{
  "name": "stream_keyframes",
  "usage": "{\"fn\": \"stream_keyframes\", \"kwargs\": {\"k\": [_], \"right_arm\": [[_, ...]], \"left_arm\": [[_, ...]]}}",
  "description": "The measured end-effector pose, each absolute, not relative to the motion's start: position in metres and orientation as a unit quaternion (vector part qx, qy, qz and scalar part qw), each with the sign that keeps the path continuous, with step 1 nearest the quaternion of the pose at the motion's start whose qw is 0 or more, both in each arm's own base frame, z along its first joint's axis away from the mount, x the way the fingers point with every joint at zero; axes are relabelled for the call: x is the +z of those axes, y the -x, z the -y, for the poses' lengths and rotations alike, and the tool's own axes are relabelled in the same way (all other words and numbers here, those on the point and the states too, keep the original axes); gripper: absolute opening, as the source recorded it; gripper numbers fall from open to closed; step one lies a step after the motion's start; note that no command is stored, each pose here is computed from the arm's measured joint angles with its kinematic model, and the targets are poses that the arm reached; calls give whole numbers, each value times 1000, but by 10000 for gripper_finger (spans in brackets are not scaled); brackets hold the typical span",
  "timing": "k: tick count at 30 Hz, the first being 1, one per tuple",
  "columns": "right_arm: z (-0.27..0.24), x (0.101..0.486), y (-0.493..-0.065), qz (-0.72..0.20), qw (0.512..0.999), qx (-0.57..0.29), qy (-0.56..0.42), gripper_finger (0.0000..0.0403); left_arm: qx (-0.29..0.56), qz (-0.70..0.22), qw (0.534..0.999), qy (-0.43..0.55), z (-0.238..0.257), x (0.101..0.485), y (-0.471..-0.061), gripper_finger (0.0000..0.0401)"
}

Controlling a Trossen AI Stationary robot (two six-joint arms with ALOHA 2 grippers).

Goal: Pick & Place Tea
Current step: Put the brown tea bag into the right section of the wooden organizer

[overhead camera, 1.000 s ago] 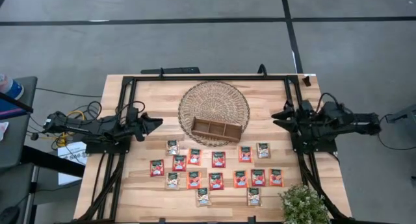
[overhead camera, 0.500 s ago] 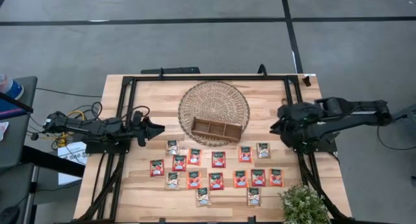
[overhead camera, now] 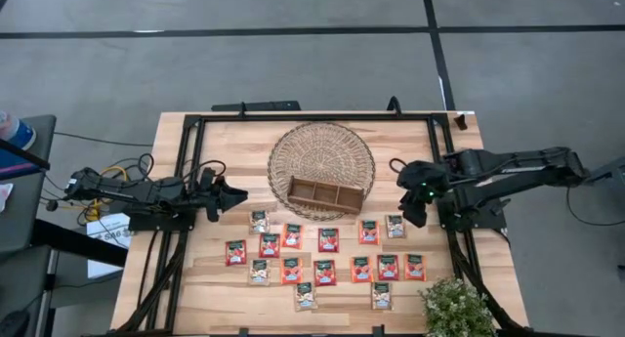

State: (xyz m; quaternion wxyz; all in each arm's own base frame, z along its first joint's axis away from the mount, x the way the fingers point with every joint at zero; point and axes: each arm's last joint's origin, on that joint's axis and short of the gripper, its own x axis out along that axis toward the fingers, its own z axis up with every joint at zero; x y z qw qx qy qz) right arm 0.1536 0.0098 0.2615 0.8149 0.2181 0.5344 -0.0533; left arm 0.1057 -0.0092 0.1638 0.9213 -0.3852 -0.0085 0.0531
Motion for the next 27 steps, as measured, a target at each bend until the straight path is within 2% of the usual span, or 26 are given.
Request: {"fn": "stream_keyframes", "kwargs": {"k": [8,11,27], "right_arm": [[-3,241,-163,-624,757,-49,-188,222],[-2,234,-169,-643,747,-40,-166,251],[-13,182,-211,-718,694,33,-35,260]], "left_arm": [[55,9,921,385,9,164,-106,133],[55,9,921,385,9,164,-106,133],[64,-14,922,381,9,159,-105,133]]}}
